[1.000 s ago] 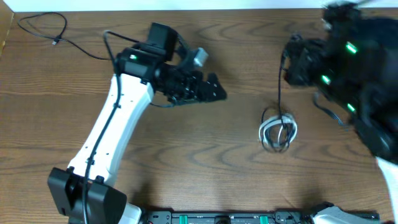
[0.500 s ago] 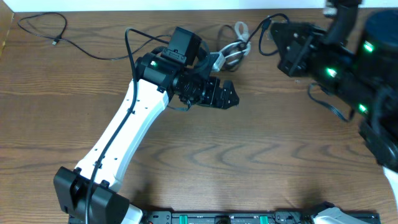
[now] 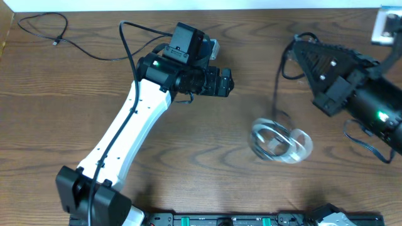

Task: Untangle cables

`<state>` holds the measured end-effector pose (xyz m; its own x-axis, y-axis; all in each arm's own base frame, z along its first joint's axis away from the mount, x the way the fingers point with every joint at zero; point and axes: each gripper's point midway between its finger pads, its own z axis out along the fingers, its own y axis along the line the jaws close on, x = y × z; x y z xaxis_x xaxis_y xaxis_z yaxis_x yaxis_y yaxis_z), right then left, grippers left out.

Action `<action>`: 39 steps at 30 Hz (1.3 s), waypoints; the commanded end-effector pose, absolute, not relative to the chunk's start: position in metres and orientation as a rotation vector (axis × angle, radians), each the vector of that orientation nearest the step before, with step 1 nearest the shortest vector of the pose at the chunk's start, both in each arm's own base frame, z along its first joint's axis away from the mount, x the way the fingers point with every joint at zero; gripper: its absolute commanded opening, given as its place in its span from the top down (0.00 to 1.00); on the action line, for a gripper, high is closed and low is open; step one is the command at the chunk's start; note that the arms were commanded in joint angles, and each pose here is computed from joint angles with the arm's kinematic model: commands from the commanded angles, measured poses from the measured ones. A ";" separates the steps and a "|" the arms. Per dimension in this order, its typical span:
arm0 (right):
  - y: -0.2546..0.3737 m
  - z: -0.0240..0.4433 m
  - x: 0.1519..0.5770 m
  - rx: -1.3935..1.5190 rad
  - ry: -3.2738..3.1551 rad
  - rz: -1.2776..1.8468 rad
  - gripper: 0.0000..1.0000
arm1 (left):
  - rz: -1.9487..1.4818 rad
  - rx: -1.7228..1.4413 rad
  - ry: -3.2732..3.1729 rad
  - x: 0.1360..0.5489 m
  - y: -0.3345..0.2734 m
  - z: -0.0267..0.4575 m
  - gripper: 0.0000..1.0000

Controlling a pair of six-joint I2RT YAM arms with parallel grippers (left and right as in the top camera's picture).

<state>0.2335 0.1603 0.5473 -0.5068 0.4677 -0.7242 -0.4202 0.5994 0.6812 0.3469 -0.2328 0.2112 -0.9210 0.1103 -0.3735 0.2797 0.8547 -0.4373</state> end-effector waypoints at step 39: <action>0.158 0.565 0.220 0.017 1.742 1.128 0.99 | -1.183 0.413 2.780 0.299 -0.299 0.208 0.06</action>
<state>0.2252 0.1586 0.5571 -0.4900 0.4785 -0.7287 -0.4479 0.5789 0.6814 0.3092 -0.2921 0.2107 -0.9604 0.1908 -0.2030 0.2786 0.6594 -0.6983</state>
